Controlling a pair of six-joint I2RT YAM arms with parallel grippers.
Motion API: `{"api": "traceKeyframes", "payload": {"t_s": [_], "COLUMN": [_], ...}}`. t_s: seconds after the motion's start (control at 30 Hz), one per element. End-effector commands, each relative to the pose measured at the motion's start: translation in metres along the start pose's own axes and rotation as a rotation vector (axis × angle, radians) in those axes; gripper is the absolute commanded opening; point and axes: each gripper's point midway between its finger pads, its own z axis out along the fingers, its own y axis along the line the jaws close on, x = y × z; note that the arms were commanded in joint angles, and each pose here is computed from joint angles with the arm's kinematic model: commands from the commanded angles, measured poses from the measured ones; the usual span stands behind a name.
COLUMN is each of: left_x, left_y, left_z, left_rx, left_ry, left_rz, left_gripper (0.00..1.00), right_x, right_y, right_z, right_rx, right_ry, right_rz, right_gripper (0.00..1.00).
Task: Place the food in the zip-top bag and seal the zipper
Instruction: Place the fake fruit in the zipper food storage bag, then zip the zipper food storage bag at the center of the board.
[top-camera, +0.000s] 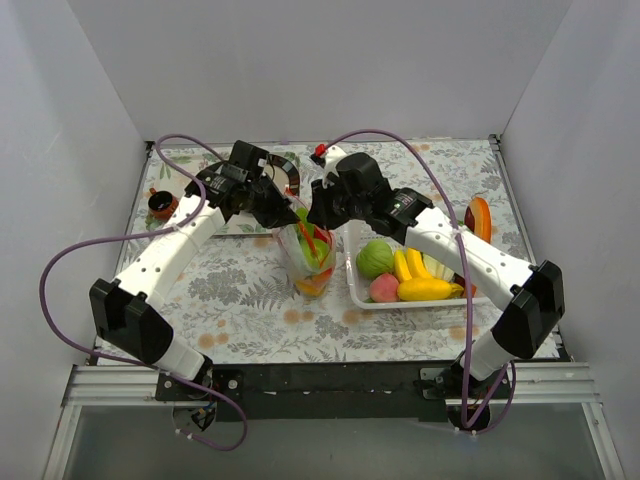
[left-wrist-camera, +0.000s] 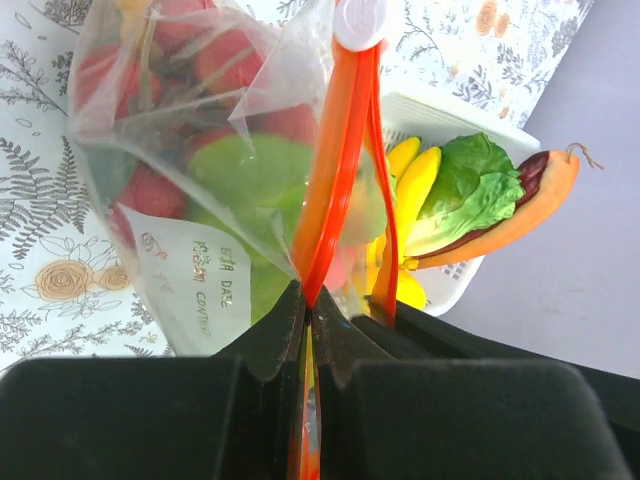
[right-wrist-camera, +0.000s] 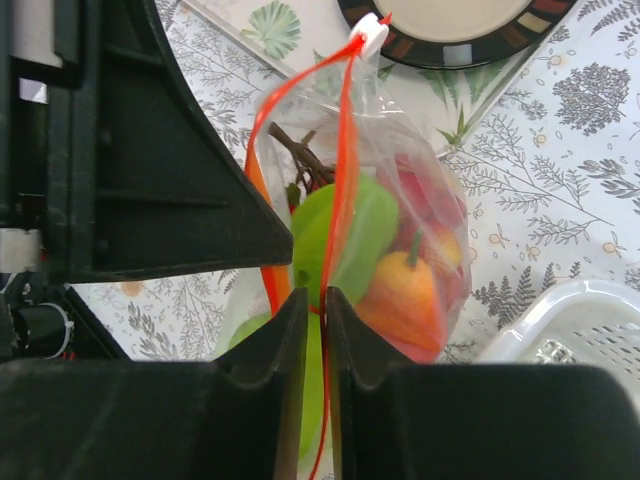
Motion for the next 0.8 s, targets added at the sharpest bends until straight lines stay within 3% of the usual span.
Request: {"api": "traceKeyframes", "payload": {"t_s": [0.0,0.1,0.23,0.77], "left_x": [-0.001,0.001,0.001,0.003], "left_y": [-0.005,-0.006,-0.012,-0.023], "left_z": [-0.015,-0.018,-0.027,-0.016], "left_rx": [0.061,0.074,0.097,0.079], "left_ry": [-0.041,-0.037,-0.044,0.033], "left_rz": [-0.024,-0.03,-0.042,-0.165], "left_gripper": [0.0,0.0,0.0,0.0], "right_x": [-0.027,-0.028,-0.026,-0.006], "right_y": [0.014,0.018,0.011,0.007], "right_z": [-0.006,-0.007,-0.009,-0.006], "right_rx": [-0.089,-0.102,-0.055,-0.01], "right_ry": [-0.056,-0.039,-0.017,0.02], "right_rz": [-0.015,-0.008,-0.008,-0.093], "right_gripper": [0.3,0.46,0.61,0.7]}}
